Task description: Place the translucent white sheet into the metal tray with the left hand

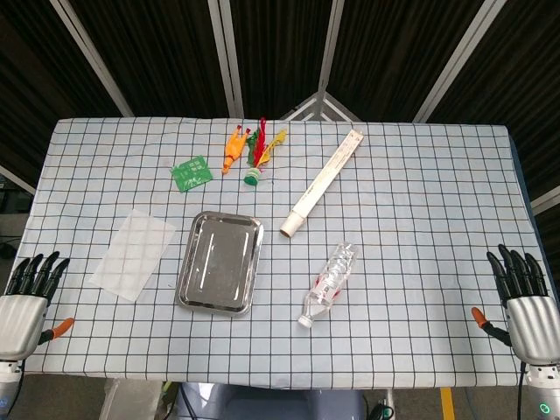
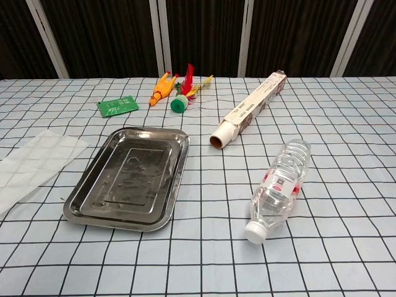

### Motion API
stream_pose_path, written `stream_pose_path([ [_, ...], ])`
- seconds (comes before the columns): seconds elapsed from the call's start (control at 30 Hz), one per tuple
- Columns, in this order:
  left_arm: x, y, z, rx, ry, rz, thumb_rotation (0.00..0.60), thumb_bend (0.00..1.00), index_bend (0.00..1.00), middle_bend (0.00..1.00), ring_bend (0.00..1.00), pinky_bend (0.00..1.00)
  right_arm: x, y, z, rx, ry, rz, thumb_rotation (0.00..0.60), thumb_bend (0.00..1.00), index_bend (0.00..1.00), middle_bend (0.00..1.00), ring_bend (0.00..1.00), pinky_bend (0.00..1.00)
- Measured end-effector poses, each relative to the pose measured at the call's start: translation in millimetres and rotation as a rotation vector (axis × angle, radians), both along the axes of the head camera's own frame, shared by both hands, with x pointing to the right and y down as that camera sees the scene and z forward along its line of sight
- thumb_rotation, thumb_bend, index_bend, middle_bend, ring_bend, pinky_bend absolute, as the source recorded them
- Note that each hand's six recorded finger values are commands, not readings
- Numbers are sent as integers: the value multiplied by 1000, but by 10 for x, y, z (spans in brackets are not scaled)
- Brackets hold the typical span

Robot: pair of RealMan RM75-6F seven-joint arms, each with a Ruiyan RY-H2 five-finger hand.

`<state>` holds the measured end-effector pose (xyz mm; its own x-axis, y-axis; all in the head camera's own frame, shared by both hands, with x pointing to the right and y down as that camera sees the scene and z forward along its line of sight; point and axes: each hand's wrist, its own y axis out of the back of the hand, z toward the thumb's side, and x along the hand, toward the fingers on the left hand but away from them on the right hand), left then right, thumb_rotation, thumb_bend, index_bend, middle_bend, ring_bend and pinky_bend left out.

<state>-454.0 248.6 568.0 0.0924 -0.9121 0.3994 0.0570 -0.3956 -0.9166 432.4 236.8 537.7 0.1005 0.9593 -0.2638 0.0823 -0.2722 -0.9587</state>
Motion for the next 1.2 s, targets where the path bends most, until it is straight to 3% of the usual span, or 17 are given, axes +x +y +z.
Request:
stream_pose_path([
  [0.6, 3, 23, 102, -60, -15, -10, 600, 6, 0, 0, 0, 0, -4, 18, 45, -44, -4, 18, 600, 291, 0, 0, 0, 0],
  [0.9, 142, 44, 409, -143, -105, 76, 600, 106, 0, 0, 0, 0, -21, 31, 29, -44, -24, 15, 600, 290, 0, 0, 0, 0],
  [1.03, 264, 50, 626, -184, -138, 119, 600, 206, 0, 0, 0, 0, -24, 29, 24, -42, -31, 14, 600, 290, 0, 0, 0, 0],
  [1.2, 400, 32, 807, -191, -157, 160, 600, 250, 0, 0, 0, 0, -21, 30, 21, -42, -39, 15, 600, 291, 0, 0, 0, 0],
])
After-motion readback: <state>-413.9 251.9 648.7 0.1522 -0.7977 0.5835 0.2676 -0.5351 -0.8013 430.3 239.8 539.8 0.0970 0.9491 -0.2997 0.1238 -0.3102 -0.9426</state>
